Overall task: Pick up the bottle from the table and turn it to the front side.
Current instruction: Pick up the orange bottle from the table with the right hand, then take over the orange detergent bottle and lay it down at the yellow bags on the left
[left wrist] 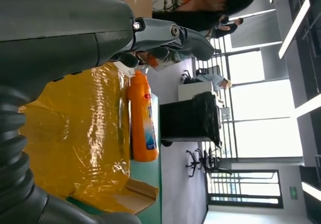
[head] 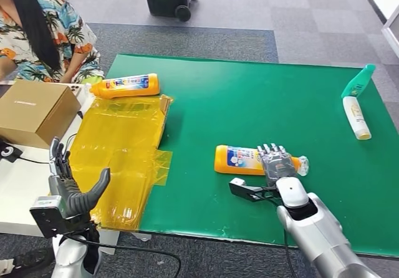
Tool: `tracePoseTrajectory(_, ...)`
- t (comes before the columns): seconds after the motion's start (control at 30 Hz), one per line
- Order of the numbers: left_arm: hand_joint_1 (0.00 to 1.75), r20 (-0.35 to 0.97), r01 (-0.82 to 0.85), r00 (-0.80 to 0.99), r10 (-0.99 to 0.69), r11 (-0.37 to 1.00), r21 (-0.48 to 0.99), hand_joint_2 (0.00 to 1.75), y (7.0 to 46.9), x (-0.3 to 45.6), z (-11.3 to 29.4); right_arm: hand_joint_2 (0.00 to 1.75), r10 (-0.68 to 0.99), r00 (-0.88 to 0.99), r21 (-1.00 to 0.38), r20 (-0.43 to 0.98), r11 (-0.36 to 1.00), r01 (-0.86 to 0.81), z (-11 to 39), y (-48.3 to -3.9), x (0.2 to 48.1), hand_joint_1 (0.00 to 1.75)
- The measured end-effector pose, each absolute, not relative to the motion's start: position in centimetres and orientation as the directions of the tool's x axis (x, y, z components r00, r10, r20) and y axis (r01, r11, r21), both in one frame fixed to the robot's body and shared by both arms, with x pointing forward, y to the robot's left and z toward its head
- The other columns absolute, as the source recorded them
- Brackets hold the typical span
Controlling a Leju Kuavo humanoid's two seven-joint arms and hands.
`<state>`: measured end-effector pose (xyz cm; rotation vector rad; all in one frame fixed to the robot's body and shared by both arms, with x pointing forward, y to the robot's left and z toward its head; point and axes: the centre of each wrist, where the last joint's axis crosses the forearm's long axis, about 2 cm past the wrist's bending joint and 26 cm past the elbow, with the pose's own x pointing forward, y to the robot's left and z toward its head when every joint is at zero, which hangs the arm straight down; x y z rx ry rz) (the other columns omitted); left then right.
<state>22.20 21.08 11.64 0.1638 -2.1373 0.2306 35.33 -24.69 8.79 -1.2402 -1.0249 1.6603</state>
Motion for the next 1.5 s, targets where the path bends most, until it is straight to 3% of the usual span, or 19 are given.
tracePoseTrajectory(0.5,0.0,0.835,-0.225,-0.55,-0.035,0.968,-0.107,1.75,21.3,22.2,11.6,1.75,0.927,-0.258,-0.961,-0.271,-0.277,0.016,8.2,-24.3,35.0,1.75)
tracePoseTrajectory(0.83,0.0,0.827,-0.206,-0.562,-0.016,0.971,-0.122,1.75,20.8,22.6,12.0,1.75,0.933,-0.359,-0.967,-0.013,0.08,0.242,7.9,-20.6,32.8,1.75)
tracePoseTrajectory(1.13,0.0,0.79,0.072,-0.567,0.233,0.97,-0.234,1.75,18.2,23.4,12.9,1.75,0.886,-0.405,-0.896,0.226,0.352,0.271,8.8,-17.5,31.8,1.75)
tracePoseTrajectory(1.3,0.0,0.735,0.286,-0.516,0.441,0.897,-0.338,1.75,16.1,23.9,13.4,1.75,0.823,-0.475,-0.835,0.311,0.475,0.276,9.8,-16.0,31.8,1.75)
tracePoseTrajectory(1.5,0.0,0.705,0.43,-0.429,0.565,0.814,-0.391,1.75,14.5,24.1,13.7,1.75,0.76,-0.535,-0.784,0.369,0.564,0.26,10.1,-14.7,31.5,1.75)
